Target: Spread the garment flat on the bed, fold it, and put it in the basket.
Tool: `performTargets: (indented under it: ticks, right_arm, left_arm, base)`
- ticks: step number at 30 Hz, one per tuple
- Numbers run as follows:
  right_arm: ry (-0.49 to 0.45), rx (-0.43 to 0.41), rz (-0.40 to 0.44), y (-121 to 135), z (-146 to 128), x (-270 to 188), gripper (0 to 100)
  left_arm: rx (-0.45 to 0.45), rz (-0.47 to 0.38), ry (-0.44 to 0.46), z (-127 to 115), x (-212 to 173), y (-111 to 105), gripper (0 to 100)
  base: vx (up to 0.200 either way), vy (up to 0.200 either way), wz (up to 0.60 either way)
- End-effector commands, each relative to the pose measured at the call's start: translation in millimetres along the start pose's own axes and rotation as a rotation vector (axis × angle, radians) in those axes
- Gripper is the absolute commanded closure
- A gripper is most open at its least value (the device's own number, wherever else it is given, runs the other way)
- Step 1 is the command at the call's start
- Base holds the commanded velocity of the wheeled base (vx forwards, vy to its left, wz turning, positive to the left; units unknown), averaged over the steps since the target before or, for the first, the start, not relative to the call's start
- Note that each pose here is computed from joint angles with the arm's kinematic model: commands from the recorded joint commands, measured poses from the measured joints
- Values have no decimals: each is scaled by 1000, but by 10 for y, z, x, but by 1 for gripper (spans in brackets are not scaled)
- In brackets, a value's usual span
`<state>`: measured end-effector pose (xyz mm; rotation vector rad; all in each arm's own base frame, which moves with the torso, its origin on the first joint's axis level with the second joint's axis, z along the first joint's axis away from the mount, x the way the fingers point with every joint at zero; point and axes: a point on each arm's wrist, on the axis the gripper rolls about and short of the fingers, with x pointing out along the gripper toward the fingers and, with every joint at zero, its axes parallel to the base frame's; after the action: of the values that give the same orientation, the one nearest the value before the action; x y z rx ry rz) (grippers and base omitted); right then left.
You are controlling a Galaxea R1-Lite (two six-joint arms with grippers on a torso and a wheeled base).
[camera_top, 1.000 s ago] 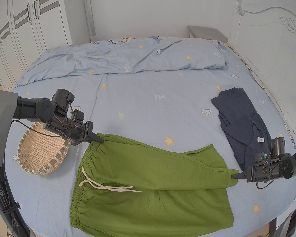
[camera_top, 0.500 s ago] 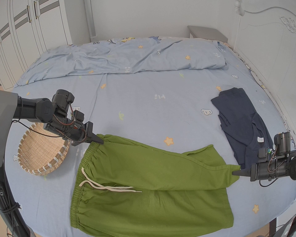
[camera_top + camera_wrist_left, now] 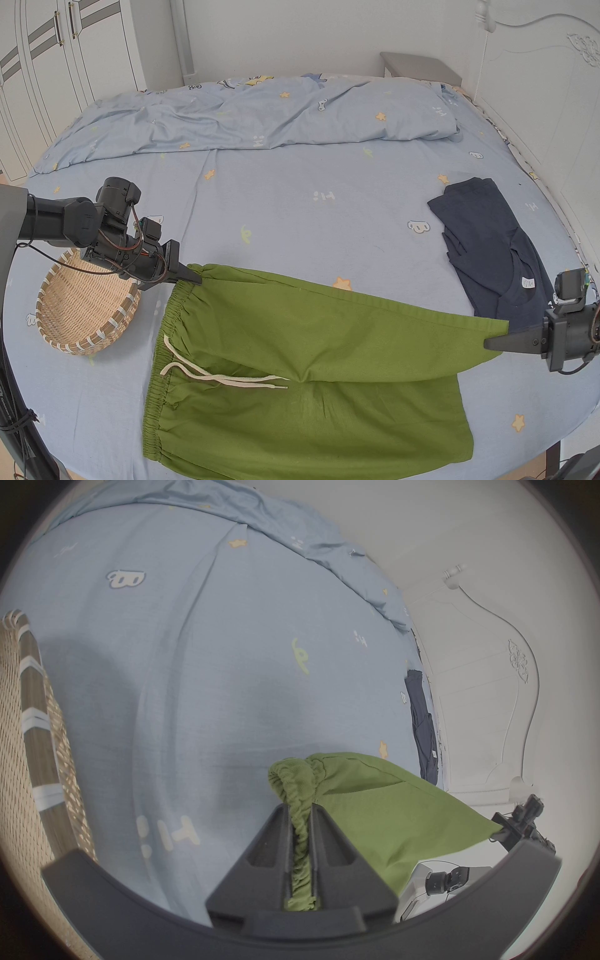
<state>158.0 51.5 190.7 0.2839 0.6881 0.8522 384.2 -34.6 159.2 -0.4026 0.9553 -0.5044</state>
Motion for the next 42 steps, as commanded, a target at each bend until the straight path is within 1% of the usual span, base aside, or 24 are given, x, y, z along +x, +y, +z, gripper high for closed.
performTargets:
  ticks: [1, 4, 7, 8, 11, 13, 14, 15, 16, 17, 18, 20, 21, 22, 23, 24, 26, 27, 28, 30, 34, 36, 37, 42]
  right_arm:
    - [-82, -96, 57, 288, 44, -210, 100]
    - [-89, -85, 44, 263, 71, -198, 100]
    - [-70, -60, 28, 190, 103, -127, 100]
    - [-59, -34, 2, 78, 150, -58, 100]
    - [-71, -24, -16, -9, 227, -10, 100]
    - [-77, -9, -32, -128, 327, 81, 100]
    - [-78, -9, -33, -136, 336, 86, 100]
    - [-78, 3, -47, -246, 427, 165, 100]
    - [-78, 3, -47, -246, 427, 165, 100]
    - [-79, 8, -55, -334, 530, 239, 100]
    - [-79, 9, -56, -344, 539, 245, 100]
    - [-88, 17, -73, -515, 733, 364, 100]
    - [-96, 14, -75, -561, 802, 399, 100]
    - [-96, 14, -75, -561, 802, 399, 100]
    - [-102, 17, -82, -685, 926, 496, 100]
    - [-107, 14, -86, -751, 1000, 546, 100]
    - [-114, 12, -89, -807, 1072, 586, 100]
    - [-125, 7, -92, -876, 1162, 632, 100]
    - [-125, 7, -92, -884, 1169, 640, 100]
    - [-140, 2, -100, -1015, 1305, 723, 100]
    - [-164, -1, -116, -1225, 1484, 814, 100]
    - [-170, -2, -121, -1286, 1524, 840, 100]
    - [-175, -1, -126, -1370, 1568, 885, 100]
    - [-197, -4, -143, -1581, 1711, 951, 100]
  left_arm:
    - [2, 3, -19, 12, -71, -7, 100]
    - [1, 3, -19, 11, -78, -4, 100]
    - [1, 3, -19, 1, -87, -9, 100]
    - [-1, 4, -19, -5, -90, -2, 100]
    - [0, 8, -32, -3, -111, 19, 100]
    - [6, 11, -60, -13, -160, 44, 100]
    - [6, 12, -62, -15, -165, 48, 100]
    - [11, 16, -91, -28, -189, 97, 100]
    - [11, 16, -91, -28, -189, 97, 100]
    - [20, 20, -123, -45, -233, 124, 100]
    - [20, 21, -125, -47, -233, 132, 100]
    - [32, 31, -173, -67, -262, 206, 100]
    - [38, 31, -185, -70, -268, 216, 100]
    - [38, 31, -185, -70, -268, 216, 100]
    - [47, 32, -210, -80, -285, 233, 100]
    - [52, 33, -219, -82, -282, 242, 100]
    - [53, 34, -225, -81, -286, 254, 100]
    - [55, 33, -229, -78, -284, 262, 100]
    - [56, 33, -231, -76, -284, 261, 100]
    - [57, 36, -238, -62, -268, 287, 100]
    - [62, 39, -262, -33, -288, 319, 100]
    - [66, 40, -269, -23, -291, 324, 100]
    - [67, 42, -277, -14, -298, 339, 100]
    - [83, 43, -304, 23, -245, 399, 100]
  base:
    - [0, 0, 0]
    - [0, 0, 0]
    - [0, 0, 0]
    - [0, 0, 0]
    - [0, 0, 0]
    - [0, 0, 0]
    - [0, 0, 0]
    - [0, 0, 0]
    - [0, 0, 0]
    - [0, 0, 0]
    - [0, 0, 0]
    - [0, 0, 0]
    - [0, 0, 0]
    - [0, 0, 0]
    - [0, 0, 0]
    - [0, 0, 0]
    - [0, 0, 0]
    - [0, 0, 0]
    - [0, 0, 0]
    - [0, 0, 0]
    - [0, 0, 0]
    - [0, 0, 0]
    - [0, 0, 0]
    - [0, 0, 0]
